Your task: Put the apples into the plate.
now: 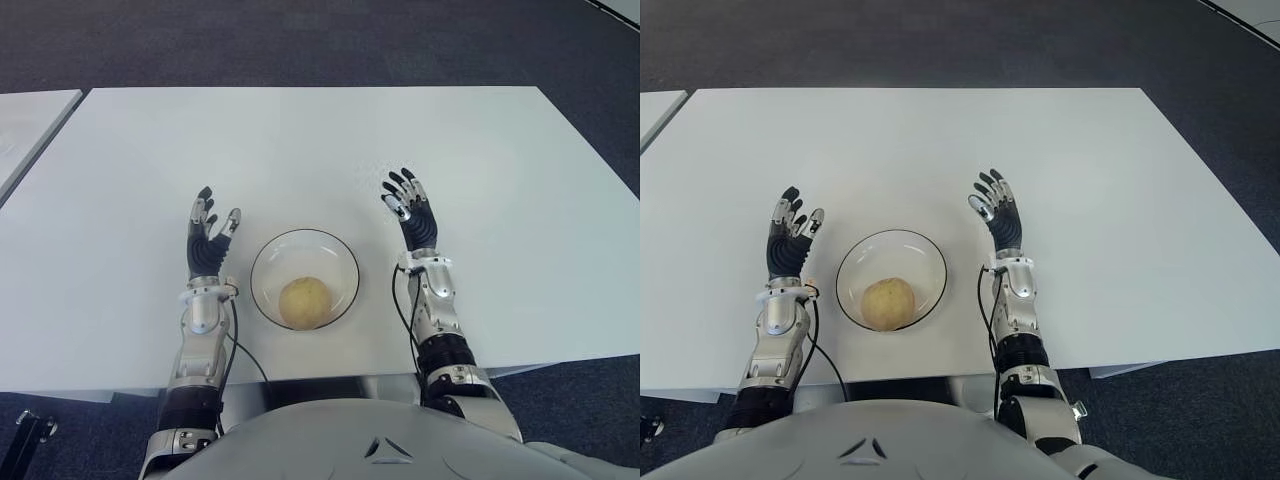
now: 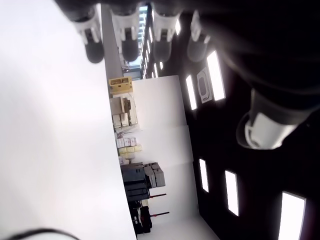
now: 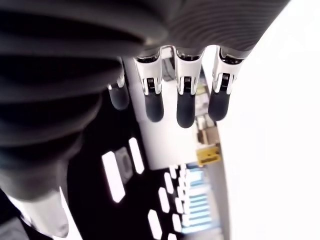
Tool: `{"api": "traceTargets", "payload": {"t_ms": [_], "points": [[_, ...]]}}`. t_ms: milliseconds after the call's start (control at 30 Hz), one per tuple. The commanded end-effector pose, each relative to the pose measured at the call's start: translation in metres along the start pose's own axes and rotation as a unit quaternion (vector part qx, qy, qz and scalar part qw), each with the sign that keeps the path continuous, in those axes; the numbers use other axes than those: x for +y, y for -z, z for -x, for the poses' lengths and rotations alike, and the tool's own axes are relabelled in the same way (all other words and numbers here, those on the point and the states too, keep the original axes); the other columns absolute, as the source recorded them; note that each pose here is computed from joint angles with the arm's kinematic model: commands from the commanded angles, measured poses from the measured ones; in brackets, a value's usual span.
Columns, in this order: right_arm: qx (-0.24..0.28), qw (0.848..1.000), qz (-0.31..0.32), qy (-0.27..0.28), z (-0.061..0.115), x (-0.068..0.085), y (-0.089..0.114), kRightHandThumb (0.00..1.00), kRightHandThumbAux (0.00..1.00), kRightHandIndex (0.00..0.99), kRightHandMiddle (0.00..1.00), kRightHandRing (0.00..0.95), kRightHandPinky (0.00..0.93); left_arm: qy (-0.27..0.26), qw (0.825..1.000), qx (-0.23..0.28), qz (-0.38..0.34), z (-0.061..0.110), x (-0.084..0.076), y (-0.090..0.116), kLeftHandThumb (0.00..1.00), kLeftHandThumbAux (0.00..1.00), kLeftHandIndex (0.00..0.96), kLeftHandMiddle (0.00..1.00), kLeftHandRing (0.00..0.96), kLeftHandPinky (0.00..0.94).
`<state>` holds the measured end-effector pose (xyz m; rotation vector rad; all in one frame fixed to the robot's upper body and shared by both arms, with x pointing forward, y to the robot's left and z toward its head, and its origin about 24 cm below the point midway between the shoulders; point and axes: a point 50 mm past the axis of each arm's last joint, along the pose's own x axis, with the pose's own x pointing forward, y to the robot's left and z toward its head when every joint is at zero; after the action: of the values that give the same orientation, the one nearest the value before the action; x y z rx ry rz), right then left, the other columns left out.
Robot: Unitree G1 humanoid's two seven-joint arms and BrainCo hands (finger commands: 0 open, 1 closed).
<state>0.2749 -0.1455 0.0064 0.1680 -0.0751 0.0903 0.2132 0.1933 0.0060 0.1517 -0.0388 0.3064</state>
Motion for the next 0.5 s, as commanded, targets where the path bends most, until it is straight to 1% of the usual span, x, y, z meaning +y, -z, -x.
{"api": "traceTargets", "payload": {"t_ms": [33,100,333,500], "points": [[0.035,0.999,0.029,-0.001,0.005,-0.003,0.006,0.118,0.722,0.063,0.133,0.132,0.165,0.000,1.000,0.004,-0.004,0.002,0.001,0.002,0.000,0.554,0.000,0.009,0.000,0.008],[0.046,0.998,0.037,-0.002,0.007,-0.003,0.007,0.124,0.730,0.056,0.124,0.120,0.154,0.001,1.000,0.002,-0.004,0.002,0.001,0.001,0.000,0.555,0.000,0.009,0.000,0.007],[0.098,0.993,0.068,-0.018,0.018,-0.008,0.024,0.122,0.748,0.023,0.070,0.064,0.101,0.001,1.000,0.001,-0.003,0.002,0.001,0.000,0.000,0.559,0.000,0.007,0.000,0.003],[0.122,0.989,0.078,-0.030,0.018,-0.009,0.027,0.102,0.755,0.007,0.043,0.043,0.088,0.000,1.000,-0.001,-0.001,0.002,0.001,-0.001,0.000,0.567,0.000,0.006,0.000,0.006]]}}
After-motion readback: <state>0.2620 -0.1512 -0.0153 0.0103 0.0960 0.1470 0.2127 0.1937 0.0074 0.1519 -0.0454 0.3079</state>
